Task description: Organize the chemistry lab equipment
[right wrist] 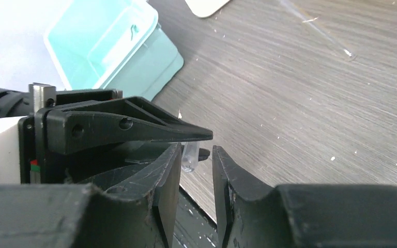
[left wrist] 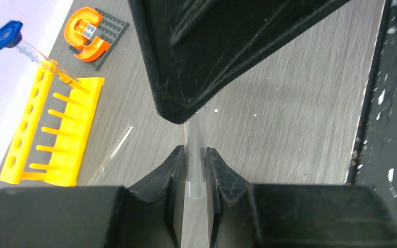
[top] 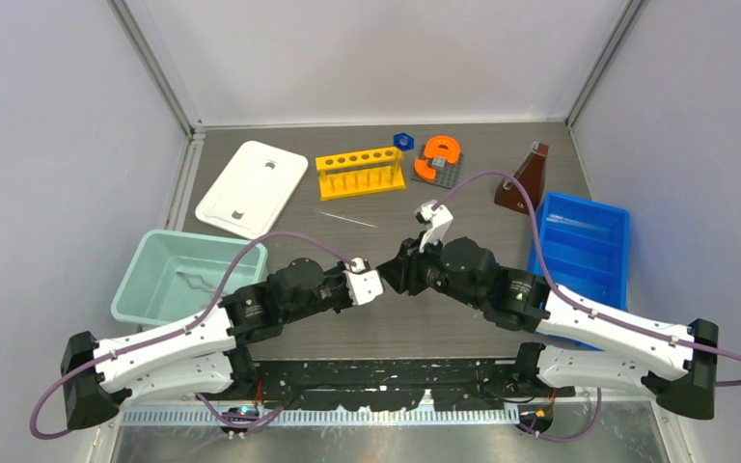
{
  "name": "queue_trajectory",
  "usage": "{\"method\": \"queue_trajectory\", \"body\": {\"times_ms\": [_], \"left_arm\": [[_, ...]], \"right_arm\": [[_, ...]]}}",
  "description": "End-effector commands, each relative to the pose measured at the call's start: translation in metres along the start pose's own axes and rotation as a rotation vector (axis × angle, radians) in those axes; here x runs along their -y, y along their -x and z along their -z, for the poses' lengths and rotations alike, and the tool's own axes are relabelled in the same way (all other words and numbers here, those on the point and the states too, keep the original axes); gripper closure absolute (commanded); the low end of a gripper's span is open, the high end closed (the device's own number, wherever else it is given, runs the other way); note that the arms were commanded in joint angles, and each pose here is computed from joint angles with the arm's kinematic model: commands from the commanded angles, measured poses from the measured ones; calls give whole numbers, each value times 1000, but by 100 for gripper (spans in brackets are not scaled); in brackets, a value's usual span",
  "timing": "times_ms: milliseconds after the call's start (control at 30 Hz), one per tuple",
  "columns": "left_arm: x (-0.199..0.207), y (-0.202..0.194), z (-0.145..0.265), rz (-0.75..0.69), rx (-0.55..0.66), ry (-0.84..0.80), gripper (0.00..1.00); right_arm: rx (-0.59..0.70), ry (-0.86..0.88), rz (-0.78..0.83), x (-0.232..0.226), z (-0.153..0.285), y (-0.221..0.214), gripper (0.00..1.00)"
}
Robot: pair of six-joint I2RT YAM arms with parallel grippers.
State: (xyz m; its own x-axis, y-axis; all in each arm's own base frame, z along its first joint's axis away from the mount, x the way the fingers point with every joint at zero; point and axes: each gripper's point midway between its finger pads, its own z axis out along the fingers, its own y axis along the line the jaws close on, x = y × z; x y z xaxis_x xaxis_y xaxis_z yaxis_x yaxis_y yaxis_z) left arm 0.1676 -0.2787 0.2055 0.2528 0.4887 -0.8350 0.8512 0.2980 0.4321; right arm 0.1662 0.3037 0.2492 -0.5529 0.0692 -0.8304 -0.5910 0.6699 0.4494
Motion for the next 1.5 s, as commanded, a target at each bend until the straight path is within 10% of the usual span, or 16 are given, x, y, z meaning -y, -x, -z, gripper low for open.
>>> {"method": "queue_trajectory", "body": {"times_ms": [0,900,1467], "left_arm": [[-5,29,-1,234,128,55,85],[-17,31,-1,417,78,133,84],[-23,26,0,412,64,171,79]], "right_arm": [[186,2,-63,-2,9,39,63],[110,27,-60,-8,-8,21,60],[131,-12,-28,-3,-16,26,81]]}}
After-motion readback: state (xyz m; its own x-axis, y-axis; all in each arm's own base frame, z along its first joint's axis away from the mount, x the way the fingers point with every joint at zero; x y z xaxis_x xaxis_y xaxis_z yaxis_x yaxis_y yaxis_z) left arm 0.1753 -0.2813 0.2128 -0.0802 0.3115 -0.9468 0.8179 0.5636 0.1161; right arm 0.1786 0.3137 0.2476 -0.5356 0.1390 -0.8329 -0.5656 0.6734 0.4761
